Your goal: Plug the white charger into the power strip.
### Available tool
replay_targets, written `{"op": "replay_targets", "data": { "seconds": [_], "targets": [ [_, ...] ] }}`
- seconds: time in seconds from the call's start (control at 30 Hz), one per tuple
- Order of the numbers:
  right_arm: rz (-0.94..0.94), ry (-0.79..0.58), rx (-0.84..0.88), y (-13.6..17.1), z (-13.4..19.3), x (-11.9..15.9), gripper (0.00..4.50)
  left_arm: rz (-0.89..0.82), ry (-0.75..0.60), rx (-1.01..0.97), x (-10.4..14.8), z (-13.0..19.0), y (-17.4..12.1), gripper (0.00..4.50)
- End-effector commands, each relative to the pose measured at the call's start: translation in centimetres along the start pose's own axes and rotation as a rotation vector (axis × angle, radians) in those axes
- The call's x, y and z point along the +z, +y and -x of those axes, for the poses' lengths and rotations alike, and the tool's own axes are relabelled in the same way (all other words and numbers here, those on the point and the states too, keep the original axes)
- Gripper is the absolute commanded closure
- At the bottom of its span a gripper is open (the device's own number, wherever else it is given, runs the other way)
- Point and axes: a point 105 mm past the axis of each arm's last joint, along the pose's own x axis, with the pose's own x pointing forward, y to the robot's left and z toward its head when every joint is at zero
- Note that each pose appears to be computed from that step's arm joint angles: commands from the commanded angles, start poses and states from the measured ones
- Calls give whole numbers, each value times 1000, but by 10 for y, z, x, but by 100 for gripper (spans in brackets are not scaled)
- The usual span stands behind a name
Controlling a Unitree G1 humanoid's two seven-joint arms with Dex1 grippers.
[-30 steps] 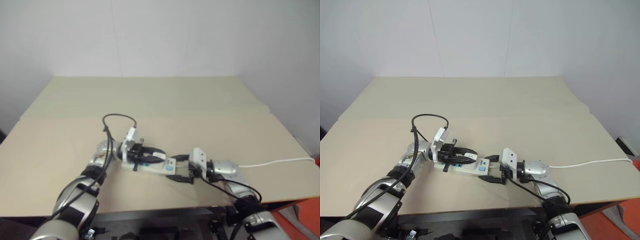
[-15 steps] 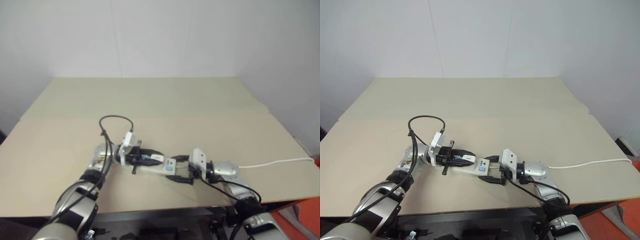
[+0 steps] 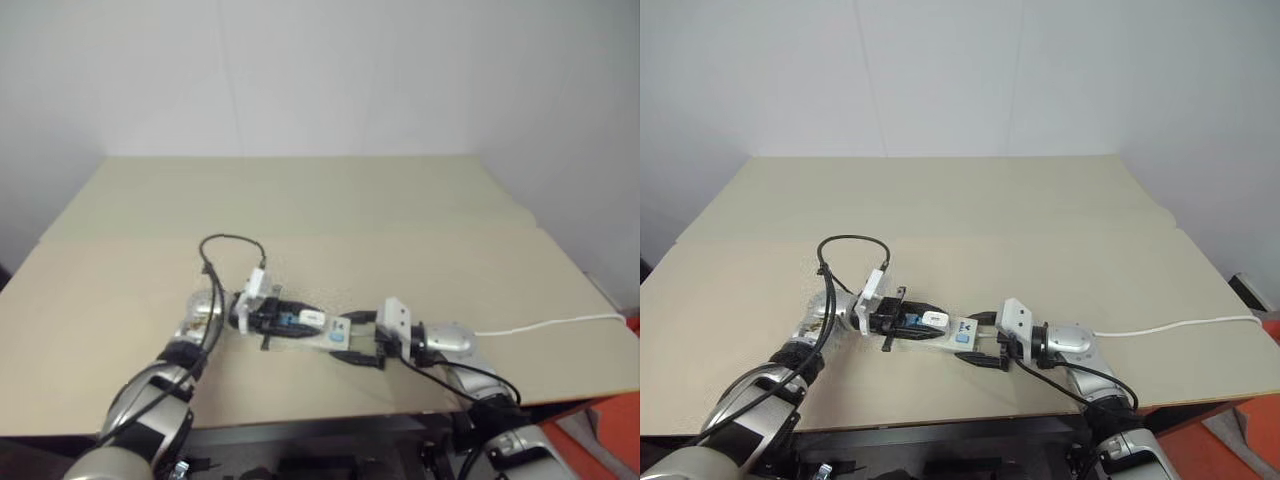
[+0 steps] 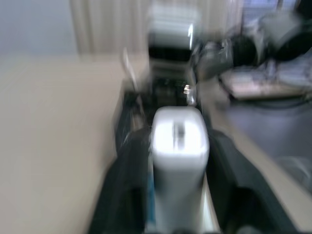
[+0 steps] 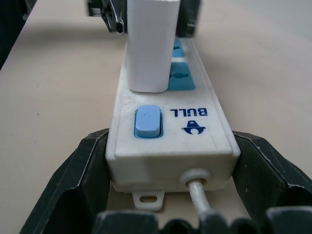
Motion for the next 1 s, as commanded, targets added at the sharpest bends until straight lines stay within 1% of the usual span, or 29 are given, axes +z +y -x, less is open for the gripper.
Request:
{"op": "replay_targets", "data": {
  "seconds": [0.03,0.13,0.17,0.37,0.47,0.53,0.57,0.6,0.77,0.83,0.93,1.0],
  "targets": [
    [33,-2,26,4,-2,4,108,87,28,14,-22,3,-9,124],
    [33,-1,25,4,-2,4,108,64,26,12,-19,2,-7,24],
    [33,0,25,4,-3,4,108,58,19,13,-17,1,-6,2],
    [35,-3,25,3,-4,4,108,24,2,0,1,3,-1,2],
    [33,-6,19,1,-3,6,108,-45,13,9,17,11,5,2],
    [25,-6,8,-3,-3,7,108,-63,-4,28,36,25,9,2],
    [20,-7,9,-3,-2,7,33,-72,-5,35,43,32,9,0],
    [16,-7,12,-4,-2,8,6,-75,-5,36,48,36,8,0],
    [38,-21,-5,-7,2,13,2,-108,-6,97,63,60,9,0],
    [86,-21,-61,-13,6,16,2,-127,11,126,66,71,7,0],
    [135,-12,-75,-16,24,24,2,-158,49,155,69,87,1,0],
    [179,18,-95,-21,47,32,2,-156,61,186,72,102,-8,0]
  ]
}}
